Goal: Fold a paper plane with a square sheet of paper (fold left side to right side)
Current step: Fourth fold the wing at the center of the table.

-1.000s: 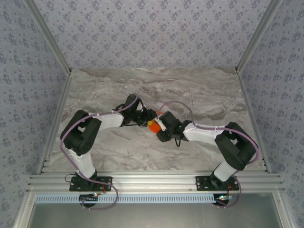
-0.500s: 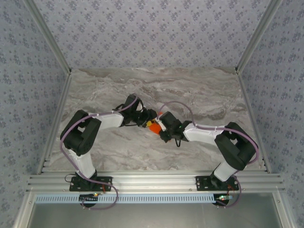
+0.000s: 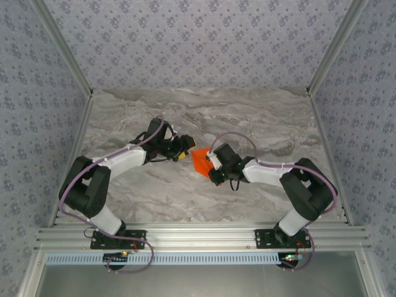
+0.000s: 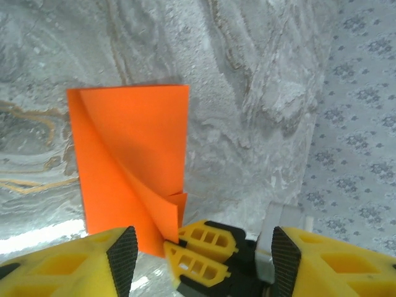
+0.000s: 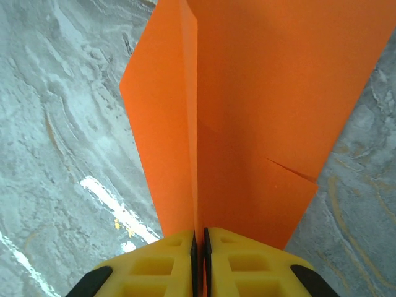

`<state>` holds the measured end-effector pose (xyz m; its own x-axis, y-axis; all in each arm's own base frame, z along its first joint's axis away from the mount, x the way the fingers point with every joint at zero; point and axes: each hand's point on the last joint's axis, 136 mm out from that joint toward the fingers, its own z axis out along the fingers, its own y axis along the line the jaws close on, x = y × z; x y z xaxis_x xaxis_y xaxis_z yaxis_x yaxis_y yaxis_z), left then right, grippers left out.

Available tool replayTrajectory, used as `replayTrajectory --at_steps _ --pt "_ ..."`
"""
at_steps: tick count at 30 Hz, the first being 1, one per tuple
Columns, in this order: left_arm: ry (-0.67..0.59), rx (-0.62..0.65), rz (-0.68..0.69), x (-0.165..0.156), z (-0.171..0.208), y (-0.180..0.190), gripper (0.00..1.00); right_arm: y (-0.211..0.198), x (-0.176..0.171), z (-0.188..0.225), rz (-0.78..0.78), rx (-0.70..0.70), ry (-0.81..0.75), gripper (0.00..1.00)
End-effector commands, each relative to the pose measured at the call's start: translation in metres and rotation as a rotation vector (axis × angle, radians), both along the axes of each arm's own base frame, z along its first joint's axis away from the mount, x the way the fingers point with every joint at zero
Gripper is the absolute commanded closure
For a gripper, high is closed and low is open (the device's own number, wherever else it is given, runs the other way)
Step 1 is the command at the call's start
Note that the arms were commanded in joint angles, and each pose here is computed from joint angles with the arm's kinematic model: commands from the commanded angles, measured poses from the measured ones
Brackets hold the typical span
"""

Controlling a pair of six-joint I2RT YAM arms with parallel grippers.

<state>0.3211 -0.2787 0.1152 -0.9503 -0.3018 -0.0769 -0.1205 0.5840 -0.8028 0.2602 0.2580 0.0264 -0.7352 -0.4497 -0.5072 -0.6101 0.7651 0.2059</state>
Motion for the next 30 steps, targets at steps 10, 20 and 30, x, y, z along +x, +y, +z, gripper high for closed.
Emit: replayTrajectory --at_steps 10,20,30 --pt "0.069 0.034 -0.089 -0.02 -0.033 -0.02 0.55 0.006 -0.003 0.015 -0.031 0.286 0.182 0.89" --pt "0.097 0.035 -0.13 -0.015 -0.049 -0.046 0.63 0.001 -0.006 0.003 -0.062 0.337 0.273 0.89" --pt "0.131 0.05 -0.151 -0.012 -0.068 -0.061 0.63 -0.005 -0.007 -0.003 -0.081 0.332 0.288 0.89"
